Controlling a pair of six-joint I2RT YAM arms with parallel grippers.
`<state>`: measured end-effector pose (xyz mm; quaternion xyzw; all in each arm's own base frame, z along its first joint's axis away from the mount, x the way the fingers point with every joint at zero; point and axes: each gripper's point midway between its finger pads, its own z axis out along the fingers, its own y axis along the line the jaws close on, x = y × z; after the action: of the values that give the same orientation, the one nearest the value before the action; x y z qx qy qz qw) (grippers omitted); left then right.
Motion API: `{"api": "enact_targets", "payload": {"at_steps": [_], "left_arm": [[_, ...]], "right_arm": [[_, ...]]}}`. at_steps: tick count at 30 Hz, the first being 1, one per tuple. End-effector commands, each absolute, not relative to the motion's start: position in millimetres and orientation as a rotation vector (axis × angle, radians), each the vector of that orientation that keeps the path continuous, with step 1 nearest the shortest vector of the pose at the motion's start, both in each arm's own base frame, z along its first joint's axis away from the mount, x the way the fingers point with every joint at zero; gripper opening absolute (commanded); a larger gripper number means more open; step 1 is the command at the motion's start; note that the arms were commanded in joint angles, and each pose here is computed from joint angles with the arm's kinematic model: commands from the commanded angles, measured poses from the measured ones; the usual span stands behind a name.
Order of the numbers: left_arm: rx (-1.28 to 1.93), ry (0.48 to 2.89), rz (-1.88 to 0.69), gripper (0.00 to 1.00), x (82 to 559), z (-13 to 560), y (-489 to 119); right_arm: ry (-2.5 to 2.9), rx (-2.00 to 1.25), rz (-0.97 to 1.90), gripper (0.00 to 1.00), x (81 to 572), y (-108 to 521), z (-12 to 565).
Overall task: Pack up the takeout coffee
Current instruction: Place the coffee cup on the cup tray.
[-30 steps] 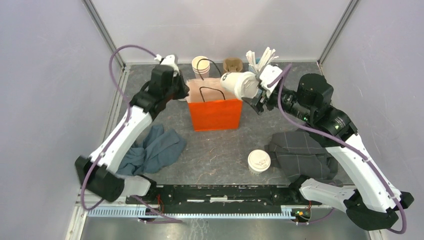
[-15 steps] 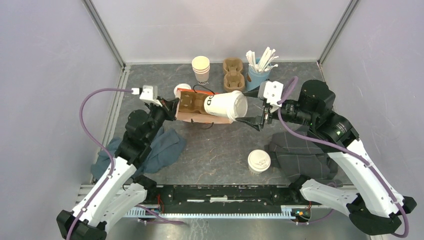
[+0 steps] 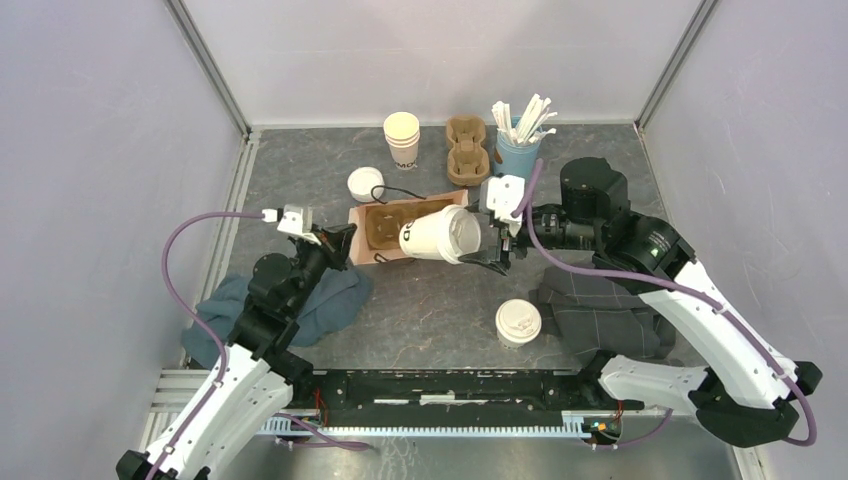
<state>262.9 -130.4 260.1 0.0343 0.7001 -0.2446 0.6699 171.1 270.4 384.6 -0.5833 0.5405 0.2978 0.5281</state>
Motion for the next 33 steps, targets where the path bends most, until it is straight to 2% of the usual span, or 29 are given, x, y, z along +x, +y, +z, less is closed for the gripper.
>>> {"api": "enact_targets", "payload": {"at_steps": [1, 5, 10, 22, 33], "left_arm": [[0.018, 1.597, -0.599, 0.02, 255.2, 255.5, -129.1], [-0.002, 1.652, -0.624, 0.02, 248.9, 249.8, -130.1], [-0.049, 1.729, -0.671, 0.02, 240.3, 239.2, -132.0], [-0.179, 1.738, -0.762, 0.02, 237.0, 245.5, -133.7], [-0.201, 1.728, -0.789, 0.02, 234.8, 247.9, -134.3]], "right_arm": [[1.265, -1.412, 0.607, 0.43, 179.0, 268.8, 396.7], [1.304, -1.527, 0.491, 0.43, 185.4, 268.3, 378.5], [1.289, -1.578, 0.443, 0.43, 189.9, 280.9, 384.3], [1.27, -1.768, 0.253, 0.42, 174.6, 309.8, 341.6], [1.273, -1.794, 0.086, 0.43, 195.7, 317.5, 331.8]]}}
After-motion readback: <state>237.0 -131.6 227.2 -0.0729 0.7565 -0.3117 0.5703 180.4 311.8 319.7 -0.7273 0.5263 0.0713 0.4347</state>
